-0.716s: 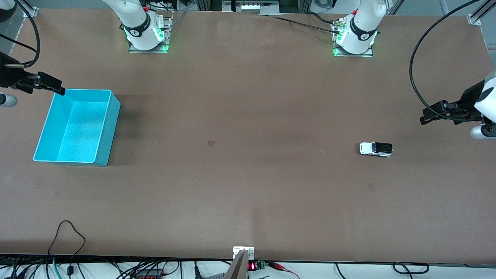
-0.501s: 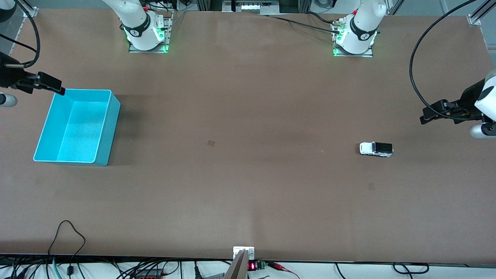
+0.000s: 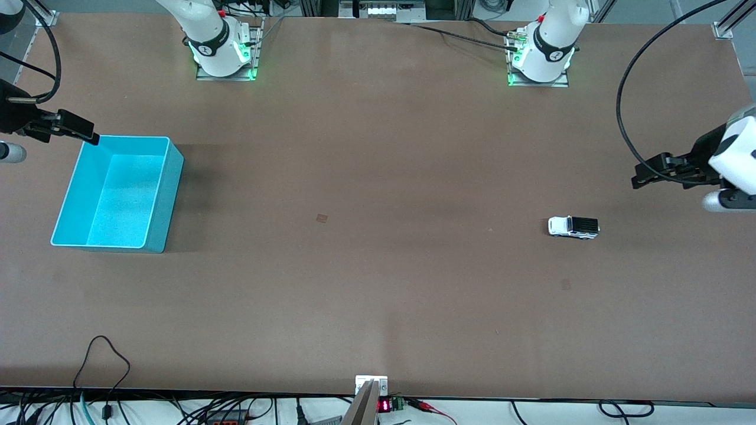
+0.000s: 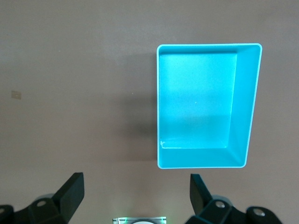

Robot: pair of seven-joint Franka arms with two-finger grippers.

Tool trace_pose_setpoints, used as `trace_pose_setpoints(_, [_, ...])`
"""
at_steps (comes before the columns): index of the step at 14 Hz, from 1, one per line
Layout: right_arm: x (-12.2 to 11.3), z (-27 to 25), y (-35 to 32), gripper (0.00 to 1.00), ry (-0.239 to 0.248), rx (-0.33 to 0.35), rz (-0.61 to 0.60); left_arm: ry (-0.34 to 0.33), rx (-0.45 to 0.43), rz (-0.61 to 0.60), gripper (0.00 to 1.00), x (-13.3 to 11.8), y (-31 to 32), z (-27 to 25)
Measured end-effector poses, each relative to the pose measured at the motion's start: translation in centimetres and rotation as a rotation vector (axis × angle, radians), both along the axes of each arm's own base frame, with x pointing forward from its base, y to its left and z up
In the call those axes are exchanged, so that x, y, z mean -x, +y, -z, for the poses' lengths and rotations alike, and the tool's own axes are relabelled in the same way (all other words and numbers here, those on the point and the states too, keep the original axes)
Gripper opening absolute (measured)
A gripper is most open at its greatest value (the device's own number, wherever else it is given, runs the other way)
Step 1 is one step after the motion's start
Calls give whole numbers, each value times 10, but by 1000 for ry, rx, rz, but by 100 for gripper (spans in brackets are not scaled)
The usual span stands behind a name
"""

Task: Wind and store white jeep toy
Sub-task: 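Move the left gripper down over the white toy jeep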

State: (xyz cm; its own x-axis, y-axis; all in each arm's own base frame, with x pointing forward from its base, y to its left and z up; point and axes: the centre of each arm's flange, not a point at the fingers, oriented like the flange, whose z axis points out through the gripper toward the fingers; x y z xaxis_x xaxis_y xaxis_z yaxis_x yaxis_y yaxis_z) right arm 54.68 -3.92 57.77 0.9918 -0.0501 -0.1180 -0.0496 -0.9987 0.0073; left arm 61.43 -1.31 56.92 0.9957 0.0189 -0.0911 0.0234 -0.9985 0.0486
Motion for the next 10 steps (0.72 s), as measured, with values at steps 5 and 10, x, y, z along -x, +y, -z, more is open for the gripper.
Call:
trace_pose_setpoints(5, [0,0,0,100,1,0,0,132,-1,15,100,-9,-9,71])
trace_pose_setpoints(10, [0,0,0,100,1,0,0,150,-1,27,100,6,-6,171])
